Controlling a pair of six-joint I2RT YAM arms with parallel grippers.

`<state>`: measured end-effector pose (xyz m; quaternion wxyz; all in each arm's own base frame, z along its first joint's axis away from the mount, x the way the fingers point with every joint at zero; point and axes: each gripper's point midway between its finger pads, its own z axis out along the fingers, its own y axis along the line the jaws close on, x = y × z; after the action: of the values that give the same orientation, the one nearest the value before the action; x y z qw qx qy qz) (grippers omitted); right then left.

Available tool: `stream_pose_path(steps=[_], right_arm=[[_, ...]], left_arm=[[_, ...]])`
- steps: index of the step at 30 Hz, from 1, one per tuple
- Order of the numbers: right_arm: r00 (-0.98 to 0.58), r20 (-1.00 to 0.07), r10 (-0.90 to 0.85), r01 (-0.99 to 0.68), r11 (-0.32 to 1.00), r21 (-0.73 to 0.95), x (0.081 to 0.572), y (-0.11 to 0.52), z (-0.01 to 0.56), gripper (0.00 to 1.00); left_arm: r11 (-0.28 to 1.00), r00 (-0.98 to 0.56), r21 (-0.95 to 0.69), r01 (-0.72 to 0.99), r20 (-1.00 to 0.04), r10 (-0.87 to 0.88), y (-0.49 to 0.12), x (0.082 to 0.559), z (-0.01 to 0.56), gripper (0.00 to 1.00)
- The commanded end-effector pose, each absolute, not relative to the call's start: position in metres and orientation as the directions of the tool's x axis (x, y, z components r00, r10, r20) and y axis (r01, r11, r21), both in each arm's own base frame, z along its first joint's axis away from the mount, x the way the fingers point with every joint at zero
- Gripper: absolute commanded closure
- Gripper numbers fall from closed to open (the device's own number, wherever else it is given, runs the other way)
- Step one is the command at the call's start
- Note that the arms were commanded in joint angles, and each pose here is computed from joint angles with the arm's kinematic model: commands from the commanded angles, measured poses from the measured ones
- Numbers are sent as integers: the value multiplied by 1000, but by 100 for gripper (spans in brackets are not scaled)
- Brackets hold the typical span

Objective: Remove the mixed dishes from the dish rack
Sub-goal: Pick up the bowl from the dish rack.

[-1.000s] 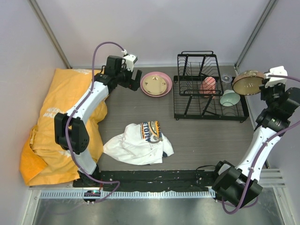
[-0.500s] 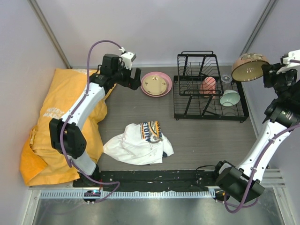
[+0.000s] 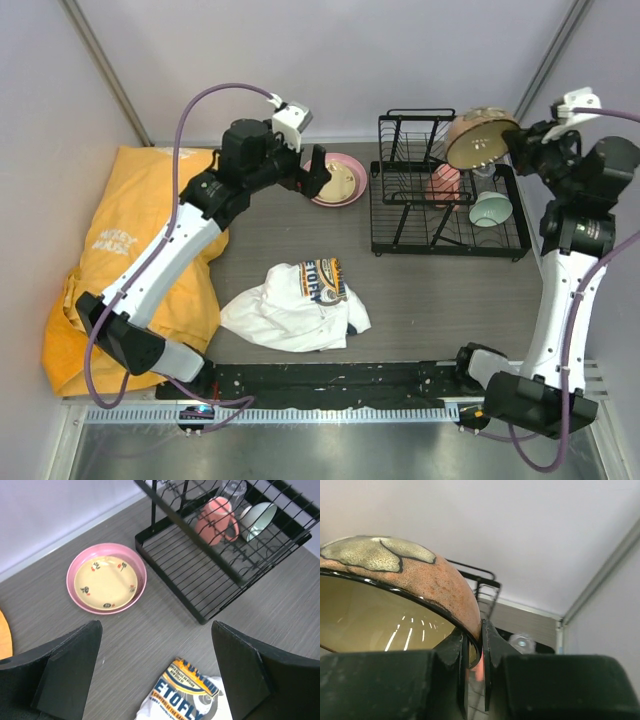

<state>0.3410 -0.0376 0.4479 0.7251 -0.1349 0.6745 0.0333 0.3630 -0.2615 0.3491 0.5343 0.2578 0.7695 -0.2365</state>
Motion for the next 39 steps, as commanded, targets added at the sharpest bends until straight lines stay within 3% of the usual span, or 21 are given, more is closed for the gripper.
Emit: stream_pose_path(steps=[1, 8, 15, 29, 39], right_arm=[[179, -974, -138, -165, 972, -168, 349, -16, 487, 99], [156, -982, -105, -152, 980, -129, 378, 25, 473, 99], [143, -982, -125, -154, 977, -146, 391, 82, 461, 99], [102, -985, -139, -107, 983, -150, 406, 99, 447, 99], [110, -989, -99, -122, 986, -112, 402, 105, 457, 99]], left_arm=[[826, -177, -61, 561, -983, 47, -262, 360, 402, 5], [901, -118, -29, 434, -993, 25, -263, 357, 415, 5], [904, -92, -17, 427, -995, 25, -272, 348, 422, 4], [875, -114, -52, 482, -993, 3, -297, 334, 432, 4], [866, -95, 38, 499, -991, 98, -340, 343, 430, 4]])
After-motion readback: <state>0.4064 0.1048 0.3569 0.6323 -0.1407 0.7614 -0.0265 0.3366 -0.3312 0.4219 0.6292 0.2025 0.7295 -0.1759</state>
